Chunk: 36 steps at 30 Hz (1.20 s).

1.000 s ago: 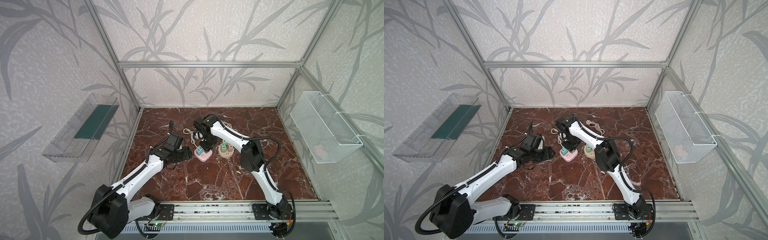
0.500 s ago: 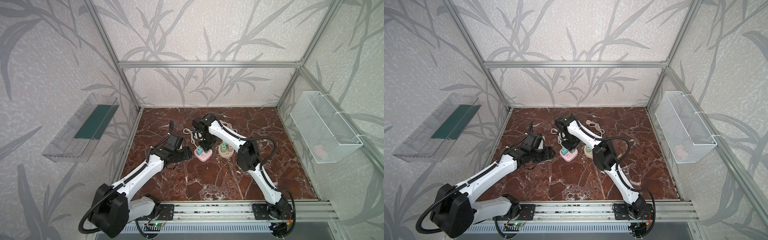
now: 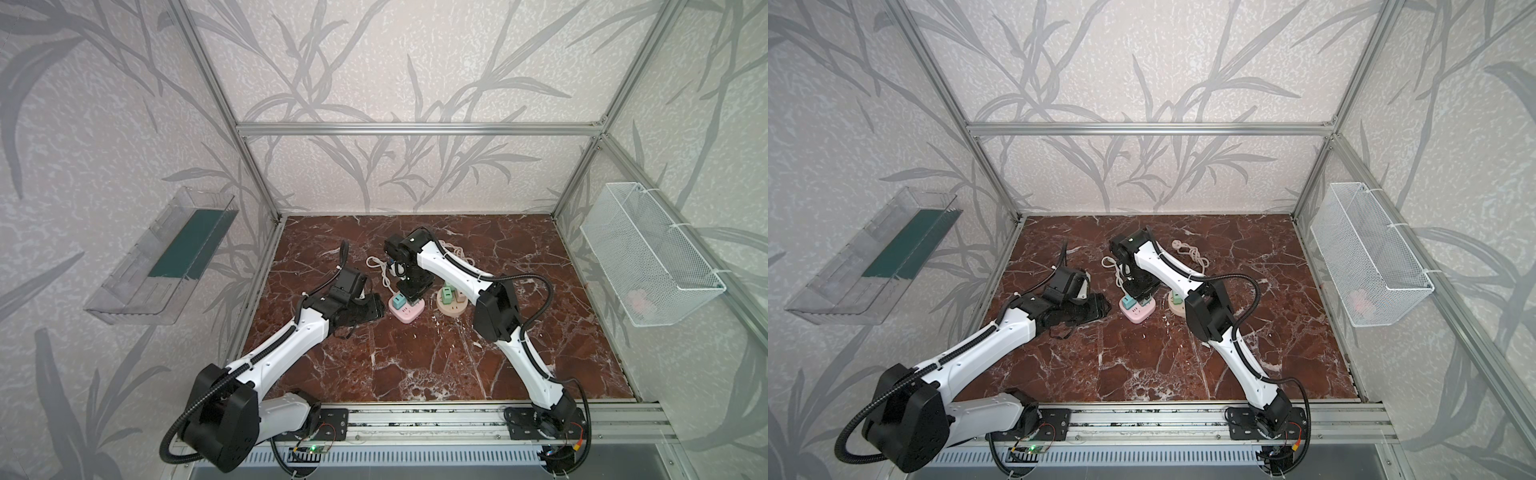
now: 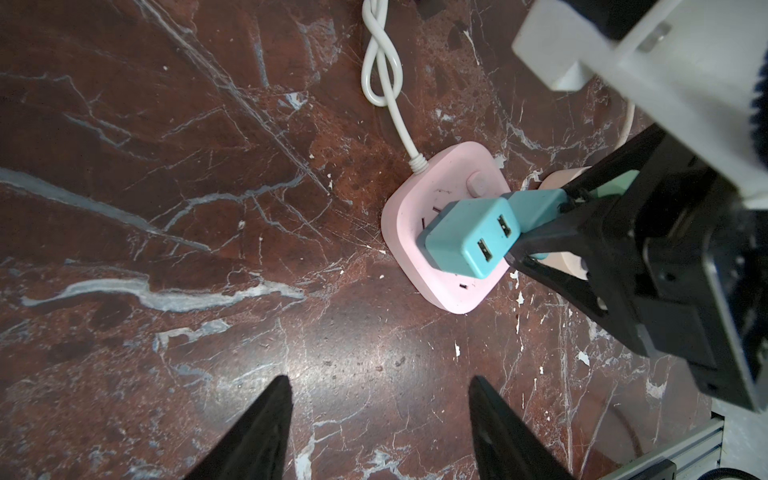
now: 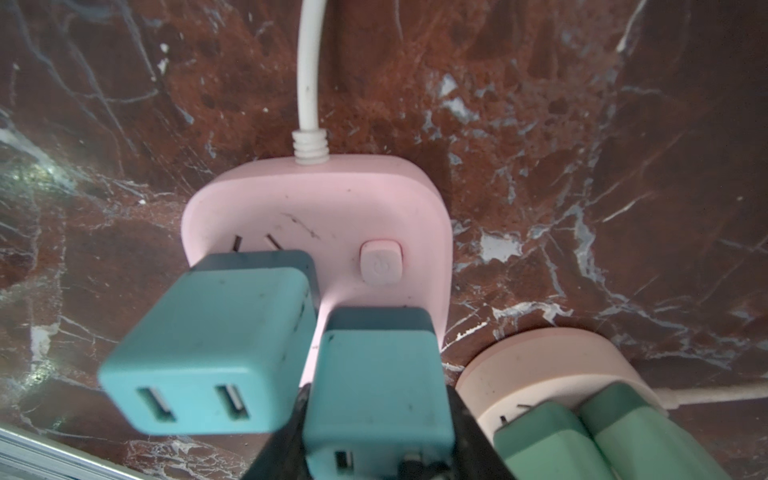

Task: Insert the plug
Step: 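Press the teal cabled adapter into the pink strip beside the first adapter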

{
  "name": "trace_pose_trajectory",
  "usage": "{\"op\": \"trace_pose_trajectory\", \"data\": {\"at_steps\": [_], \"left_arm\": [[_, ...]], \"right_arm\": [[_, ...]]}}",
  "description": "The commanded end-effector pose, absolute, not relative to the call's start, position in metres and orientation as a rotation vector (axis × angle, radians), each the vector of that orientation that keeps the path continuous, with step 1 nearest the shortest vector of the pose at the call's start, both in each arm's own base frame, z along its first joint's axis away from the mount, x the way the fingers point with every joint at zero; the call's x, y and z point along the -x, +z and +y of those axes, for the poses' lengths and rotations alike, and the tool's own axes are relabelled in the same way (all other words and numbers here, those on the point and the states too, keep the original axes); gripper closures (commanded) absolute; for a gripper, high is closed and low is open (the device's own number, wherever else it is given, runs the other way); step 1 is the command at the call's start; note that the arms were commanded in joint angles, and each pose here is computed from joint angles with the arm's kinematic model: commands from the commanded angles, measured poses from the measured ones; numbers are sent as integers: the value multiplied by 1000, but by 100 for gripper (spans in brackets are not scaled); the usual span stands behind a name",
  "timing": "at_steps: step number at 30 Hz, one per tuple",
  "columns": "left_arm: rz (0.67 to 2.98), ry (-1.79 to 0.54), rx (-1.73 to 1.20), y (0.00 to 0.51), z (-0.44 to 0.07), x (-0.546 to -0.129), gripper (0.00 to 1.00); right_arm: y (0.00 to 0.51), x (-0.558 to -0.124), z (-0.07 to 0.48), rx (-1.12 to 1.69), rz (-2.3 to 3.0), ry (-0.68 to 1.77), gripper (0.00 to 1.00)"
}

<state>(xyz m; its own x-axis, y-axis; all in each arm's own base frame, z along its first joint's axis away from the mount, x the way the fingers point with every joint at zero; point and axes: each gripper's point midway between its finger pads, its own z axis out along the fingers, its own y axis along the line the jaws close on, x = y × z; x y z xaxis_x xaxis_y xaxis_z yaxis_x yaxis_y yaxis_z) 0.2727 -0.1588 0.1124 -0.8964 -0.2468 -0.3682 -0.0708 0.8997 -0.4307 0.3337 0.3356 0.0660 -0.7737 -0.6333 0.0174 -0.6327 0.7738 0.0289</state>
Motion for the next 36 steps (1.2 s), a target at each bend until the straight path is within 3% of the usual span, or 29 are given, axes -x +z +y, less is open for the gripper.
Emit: {"op": "trace_pose_trajectory", "data": {"at_steps": [1,9,18,25,31,36], "left_arm": [[2626,-579,208,114,-159,-272,33],[2577,-606,222,120,-157,-269,33],[2549,-603,220,123,-152,-266,33],[2549,-582,217,123,-149,-265,33],[2546,-567,216,123,-147,-265,33],[2534,-553,213,126,-145,-267,33]], "right_arm": [[32,-329,342,-850,-2944,-53,100],[66,-333,346,-595,-3062,-82,100],[85,-329,337,-263,-3178,68,94],[102,-329,348,-188,-3210,-28,92],[110,-329,350,-245,-3223,-59,83],[118,-331,354,-298,-3241,-109,69]]}}
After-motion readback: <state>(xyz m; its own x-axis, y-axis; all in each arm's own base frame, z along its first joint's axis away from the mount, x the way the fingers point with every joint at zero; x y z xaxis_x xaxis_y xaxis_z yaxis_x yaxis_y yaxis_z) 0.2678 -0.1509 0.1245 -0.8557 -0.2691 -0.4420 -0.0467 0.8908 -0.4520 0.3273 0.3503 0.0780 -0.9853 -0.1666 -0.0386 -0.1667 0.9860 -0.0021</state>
